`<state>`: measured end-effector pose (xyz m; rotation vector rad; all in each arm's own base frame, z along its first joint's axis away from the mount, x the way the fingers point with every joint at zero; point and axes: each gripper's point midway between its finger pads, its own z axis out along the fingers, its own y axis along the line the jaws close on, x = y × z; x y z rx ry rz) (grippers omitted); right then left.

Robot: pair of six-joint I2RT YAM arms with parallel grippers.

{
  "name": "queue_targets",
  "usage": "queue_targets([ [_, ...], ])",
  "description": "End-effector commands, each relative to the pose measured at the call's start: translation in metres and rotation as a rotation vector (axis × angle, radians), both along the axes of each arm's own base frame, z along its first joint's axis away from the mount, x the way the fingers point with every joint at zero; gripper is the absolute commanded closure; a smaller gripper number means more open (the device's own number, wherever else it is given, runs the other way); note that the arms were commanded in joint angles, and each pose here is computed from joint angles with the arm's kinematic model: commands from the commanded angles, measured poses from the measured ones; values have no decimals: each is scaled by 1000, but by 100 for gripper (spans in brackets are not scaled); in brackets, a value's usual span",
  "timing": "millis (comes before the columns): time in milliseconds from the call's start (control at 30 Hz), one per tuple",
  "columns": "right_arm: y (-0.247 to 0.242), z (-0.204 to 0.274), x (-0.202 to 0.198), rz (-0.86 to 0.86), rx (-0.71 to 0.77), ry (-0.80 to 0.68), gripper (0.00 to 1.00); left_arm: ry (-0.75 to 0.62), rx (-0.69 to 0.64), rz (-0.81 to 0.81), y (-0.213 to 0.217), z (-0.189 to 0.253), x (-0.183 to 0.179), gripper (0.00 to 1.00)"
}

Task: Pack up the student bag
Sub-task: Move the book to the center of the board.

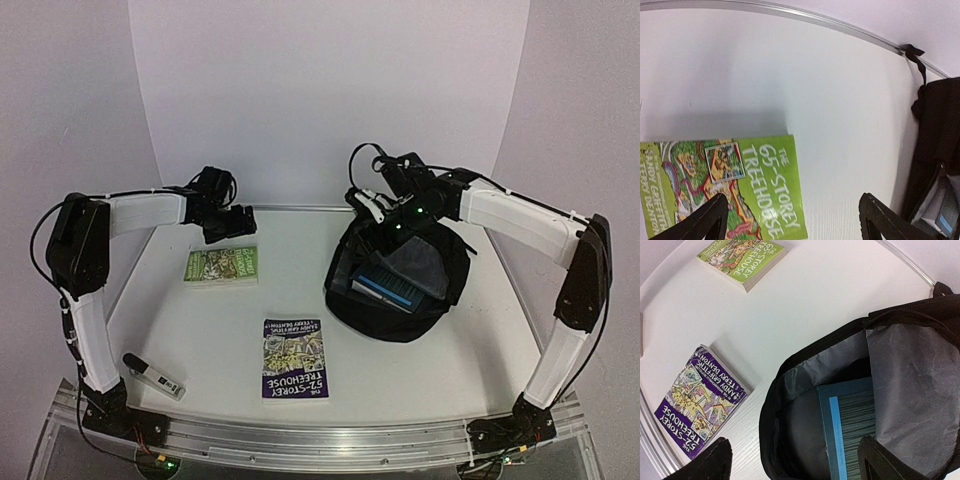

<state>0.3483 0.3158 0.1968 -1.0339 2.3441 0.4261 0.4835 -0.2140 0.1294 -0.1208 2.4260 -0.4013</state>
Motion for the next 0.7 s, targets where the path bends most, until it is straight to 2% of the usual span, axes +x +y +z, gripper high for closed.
queue_targets([
  [0,-6,19,-5,4,23,-39,13,-4,38,-19,4,-7,33,10],
  [200,-6,16,-6,6,19,-33,12,23,73,-30,5,-33,65,8],
  [333,-5,18,-6,15,25,-36,11,84,86,-69,-1,-58,66,4],
  [500,-4,19,-6,21,27,-38,7,157,67,-149,-13,-80,41,0],
  [667,-1,18,-5,26,30,-34,7,210,119,-259,-40,-86,-9,2],
])
